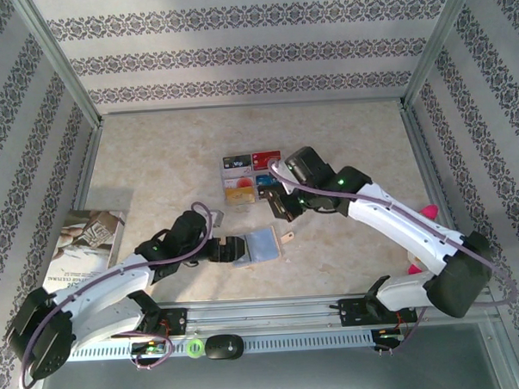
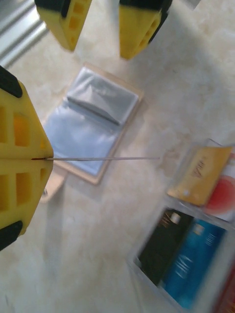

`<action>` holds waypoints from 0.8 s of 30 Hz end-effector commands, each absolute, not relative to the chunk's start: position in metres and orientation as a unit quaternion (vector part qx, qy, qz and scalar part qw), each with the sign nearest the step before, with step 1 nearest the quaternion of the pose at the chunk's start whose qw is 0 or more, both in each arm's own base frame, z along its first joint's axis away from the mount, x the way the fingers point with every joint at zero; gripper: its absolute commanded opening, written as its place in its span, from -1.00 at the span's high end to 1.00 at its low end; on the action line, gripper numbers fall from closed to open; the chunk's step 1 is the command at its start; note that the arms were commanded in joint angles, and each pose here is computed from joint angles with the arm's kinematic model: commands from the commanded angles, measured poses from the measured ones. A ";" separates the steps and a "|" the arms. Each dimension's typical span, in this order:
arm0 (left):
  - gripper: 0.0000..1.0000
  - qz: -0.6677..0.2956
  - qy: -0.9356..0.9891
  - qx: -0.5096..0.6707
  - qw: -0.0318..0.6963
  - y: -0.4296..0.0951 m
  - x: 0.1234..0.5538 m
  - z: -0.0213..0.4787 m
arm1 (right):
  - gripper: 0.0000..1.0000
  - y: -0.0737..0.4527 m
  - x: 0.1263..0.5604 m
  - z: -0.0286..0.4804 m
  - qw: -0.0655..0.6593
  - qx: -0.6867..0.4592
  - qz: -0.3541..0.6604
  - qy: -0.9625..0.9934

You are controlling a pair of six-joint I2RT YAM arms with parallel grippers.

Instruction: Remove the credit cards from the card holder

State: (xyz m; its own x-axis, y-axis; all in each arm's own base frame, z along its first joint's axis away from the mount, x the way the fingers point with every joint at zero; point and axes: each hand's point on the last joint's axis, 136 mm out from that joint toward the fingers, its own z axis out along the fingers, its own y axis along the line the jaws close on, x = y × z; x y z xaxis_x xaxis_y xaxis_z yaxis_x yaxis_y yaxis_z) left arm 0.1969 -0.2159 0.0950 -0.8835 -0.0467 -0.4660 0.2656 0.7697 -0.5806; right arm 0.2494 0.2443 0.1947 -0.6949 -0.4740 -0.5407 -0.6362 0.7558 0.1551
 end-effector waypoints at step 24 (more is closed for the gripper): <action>-0.64 -0.509 0.798 0.056 0.318 -0.215 0.213 0.175 | 1.00 0.270 0.226 0.207 0.192 -0.501 0.261 0.802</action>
